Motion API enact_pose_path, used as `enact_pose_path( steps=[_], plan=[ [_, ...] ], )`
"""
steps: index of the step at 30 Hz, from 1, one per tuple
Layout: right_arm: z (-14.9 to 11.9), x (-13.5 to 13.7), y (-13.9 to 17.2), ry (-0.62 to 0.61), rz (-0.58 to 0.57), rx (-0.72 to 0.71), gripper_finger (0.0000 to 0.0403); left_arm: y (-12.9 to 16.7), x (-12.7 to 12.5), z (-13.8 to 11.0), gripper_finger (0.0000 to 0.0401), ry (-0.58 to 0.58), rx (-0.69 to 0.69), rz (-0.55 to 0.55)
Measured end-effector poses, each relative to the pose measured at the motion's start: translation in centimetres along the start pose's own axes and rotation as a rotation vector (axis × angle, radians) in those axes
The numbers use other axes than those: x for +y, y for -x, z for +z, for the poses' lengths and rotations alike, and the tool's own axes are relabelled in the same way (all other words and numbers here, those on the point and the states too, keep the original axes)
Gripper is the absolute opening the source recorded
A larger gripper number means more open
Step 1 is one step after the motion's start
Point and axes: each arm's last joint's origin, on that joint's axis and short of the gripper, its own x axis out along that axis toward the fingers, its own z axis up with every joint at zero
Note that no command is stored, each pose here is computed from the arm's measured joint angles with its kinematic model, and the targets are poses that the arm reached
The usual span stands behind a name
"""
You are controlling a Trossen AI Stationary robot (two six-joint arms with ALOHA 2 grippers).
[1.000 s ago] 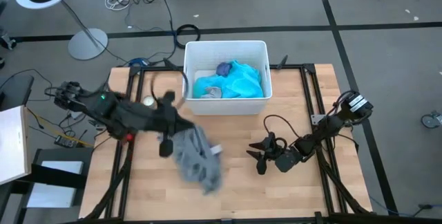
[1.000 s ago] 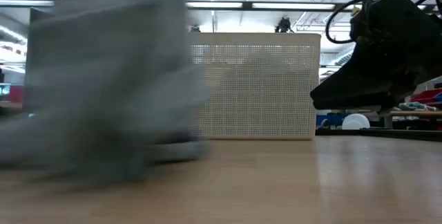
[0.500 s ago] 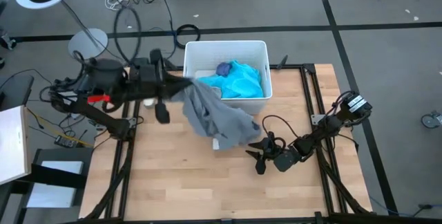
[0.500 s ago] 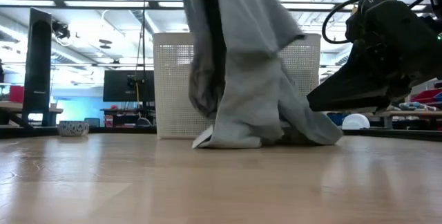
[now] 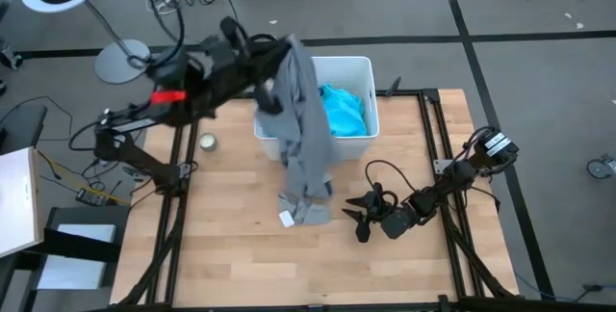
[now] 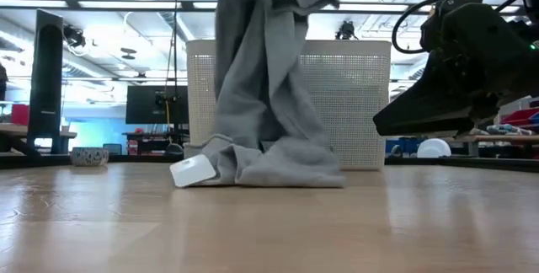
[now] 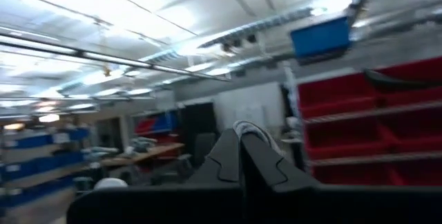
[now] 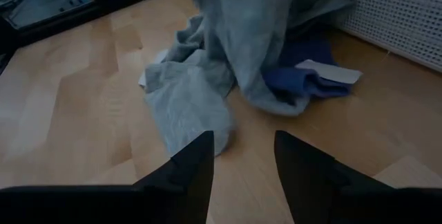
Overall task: Sort clothes
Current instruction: Put the gray shirt into the white laundry bin
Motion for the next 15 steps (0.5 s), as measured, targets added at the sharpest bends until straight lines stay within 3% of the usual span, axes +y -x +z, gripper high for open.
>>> enact_pose_path(
  steps=[9, 12, 15],
  plan=[
    [0.0, 0.0, 0.0, 0.032, -0.001, 0.000, 0.0153, -6.1, 4.2, -1.4, 0.0000, -0.099, -0.058, 0.149],
    [0.0, 0.0, 0.0, 0.037, 0.000, 0.005, 0.0153, -6.8, 5.6, -2.0, 0.0000, -0.131, 0.098, 0.157],
    [-0.1, 0.0, 0.0, 0.054, 0.016, 0.018, 0.0153, -6.9, 6.4, -4.2, 0.0000, -0.168, 0.324, 0.155]
  ],
)
